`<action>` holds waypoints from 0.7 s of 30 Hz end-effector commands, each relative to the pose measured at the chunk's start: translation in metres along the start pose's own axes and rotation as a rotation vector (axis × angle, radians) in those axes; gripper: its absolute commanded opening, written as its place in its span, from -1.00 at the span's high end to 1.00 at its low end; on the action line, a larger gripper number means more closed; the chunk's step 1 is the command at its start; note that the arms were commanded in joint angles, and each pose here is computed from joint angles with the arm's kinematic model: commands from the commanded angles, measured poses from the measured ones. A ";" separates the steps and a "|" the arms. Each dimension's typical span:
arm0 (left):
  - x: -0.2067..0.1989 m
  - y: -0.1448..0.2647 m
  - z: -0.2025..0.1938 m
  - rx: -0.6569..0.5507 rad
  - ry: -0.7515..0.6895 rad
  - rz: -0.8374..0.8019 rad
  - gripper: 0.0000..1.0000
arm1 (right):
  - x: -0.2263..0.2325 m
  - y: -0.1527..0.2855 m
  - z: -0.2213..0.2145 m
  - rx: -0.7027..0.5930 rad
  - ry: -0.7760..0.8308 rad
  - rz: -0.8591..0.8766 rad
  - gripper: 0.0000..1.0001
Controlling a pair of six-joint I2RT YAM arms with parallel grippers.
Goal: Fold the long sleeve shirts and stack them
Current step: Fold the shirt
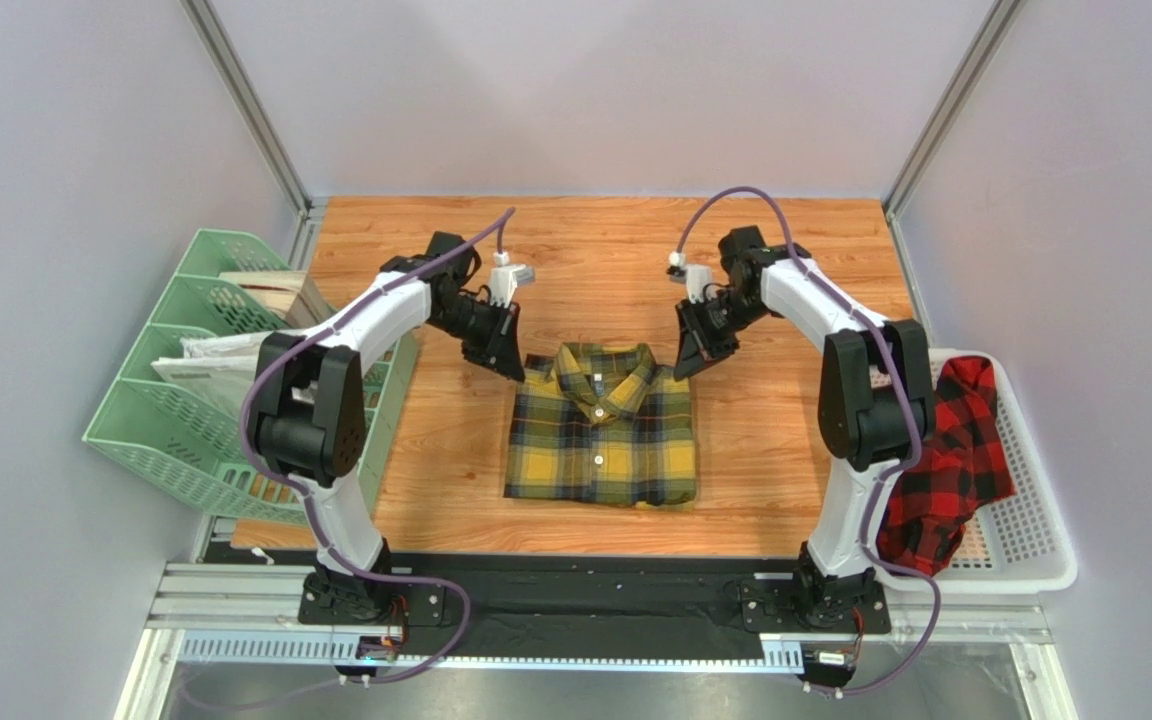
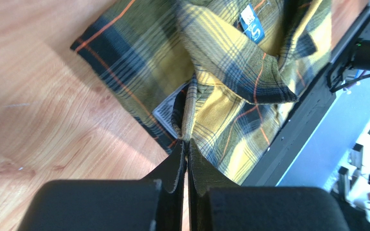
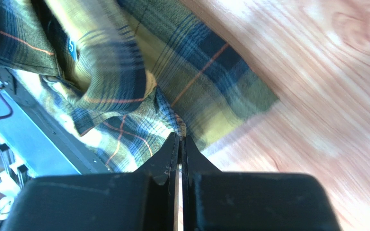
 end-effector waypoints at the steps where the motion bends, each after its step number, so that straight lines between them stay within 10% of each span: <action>1: -0.010 0.020 0.026 -0.107 -0.137 -0.002 1.00 | 0.005 0.020 0.003 -0.076 0.022 0.008 1.00; 15: 0.062 -0.031 0.035 0.032 -0.065 0.141 0.97 | -0.052 -0.028 0.002 -0.036 -0.043 -0.149 1.00; 21: 0.033 -0.016 0.054 -0.079 -0.141 0.025 1.00 | -0.046 -0.014 0.010 -0.075 -0.044 -0.130 1.00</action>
Point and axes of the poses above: each gripper's point midway between its finger pads, its own y axis back along the fingers, its own x axis along the line the jaws close on, z = x × y, the point moved 6 cm from there along y, back along the fingers, and after that the axes turned 3 degrees about -y, right-handed, at the moved point
